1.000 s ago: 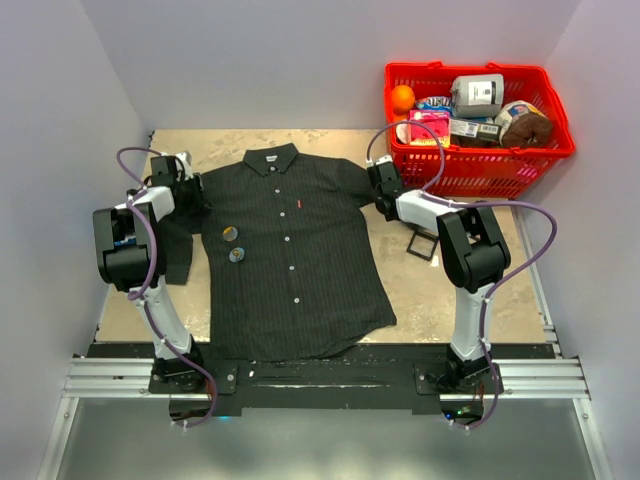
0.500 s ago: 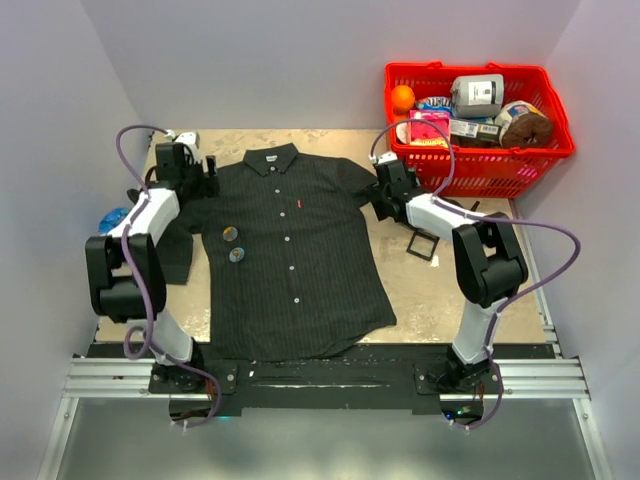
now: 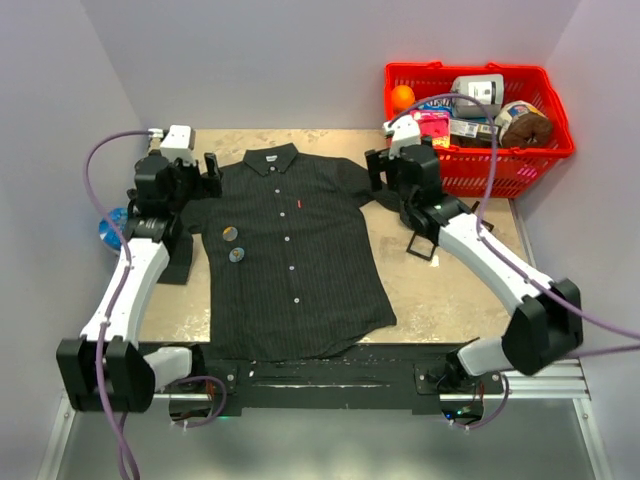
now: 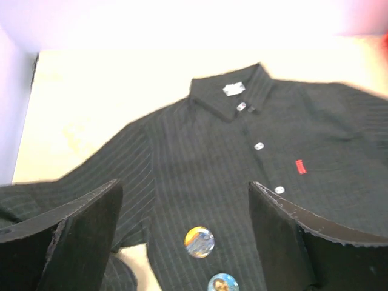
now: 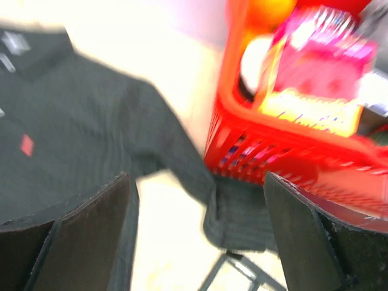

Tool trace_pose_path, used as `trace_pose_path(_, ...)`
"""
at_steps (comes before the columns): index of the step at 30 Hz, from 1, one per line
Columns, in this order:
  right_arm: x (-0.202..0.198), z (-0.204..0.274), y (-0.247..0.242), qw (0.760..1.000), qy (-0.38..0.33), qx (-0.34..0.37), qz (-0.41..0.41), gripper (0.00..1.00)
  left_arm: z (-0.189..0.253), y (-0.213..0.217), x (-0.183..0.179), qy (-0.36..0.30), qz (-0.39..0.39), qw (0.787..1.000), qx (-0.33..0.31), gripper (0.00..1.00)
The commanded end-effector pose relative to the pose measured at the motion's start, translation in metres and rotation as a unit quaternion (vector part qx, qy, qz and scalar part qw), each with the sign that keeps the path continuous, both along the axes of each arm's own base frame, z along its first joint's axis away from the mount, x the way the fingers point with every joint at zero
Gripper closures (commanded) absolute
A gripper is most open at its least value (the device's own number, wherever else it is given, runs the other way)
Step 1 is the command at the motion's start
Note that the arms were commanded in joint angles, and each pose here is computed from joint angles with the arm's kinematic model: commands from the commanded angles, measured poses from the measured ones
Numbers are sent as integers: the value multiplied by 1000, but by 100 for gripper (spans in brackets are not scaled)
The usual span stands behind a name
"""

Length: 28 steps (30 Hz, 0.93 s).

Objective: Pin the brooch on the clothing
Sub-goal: Reset both arms

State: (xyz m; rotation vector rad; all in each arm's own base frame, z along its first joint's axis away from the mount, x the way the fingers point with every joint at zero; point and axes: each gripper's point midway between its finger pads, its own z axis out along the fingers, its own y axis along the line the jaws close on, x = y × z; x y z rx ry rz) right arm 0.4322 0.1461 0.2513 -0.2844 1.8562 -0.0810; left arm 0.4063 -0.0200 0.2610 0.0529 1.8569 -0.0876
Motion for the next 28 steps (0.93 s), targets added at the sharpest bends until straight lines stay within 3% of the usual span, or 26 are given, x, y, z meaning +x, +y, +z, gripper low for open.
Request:
trace_pose_path(1,-3,42,-14,996,-47,73,-2,5,39,-11,-17,-80,-34,996,-26,8)
trace_pose_path(5,-7,60,-34,989,-56,139,-4,4,60,-5,-32,-121,-47,988,-79,4)
trace_pose_path(9,-18,78,-50,980,-78,182,-9,4,78,-16,-43,-154,-81,981,-84,1)
trace_pose_path(28,-31,77,-58,974,-99,205,-21,3,95,-4,-51,-177,-41,980,-83,1)
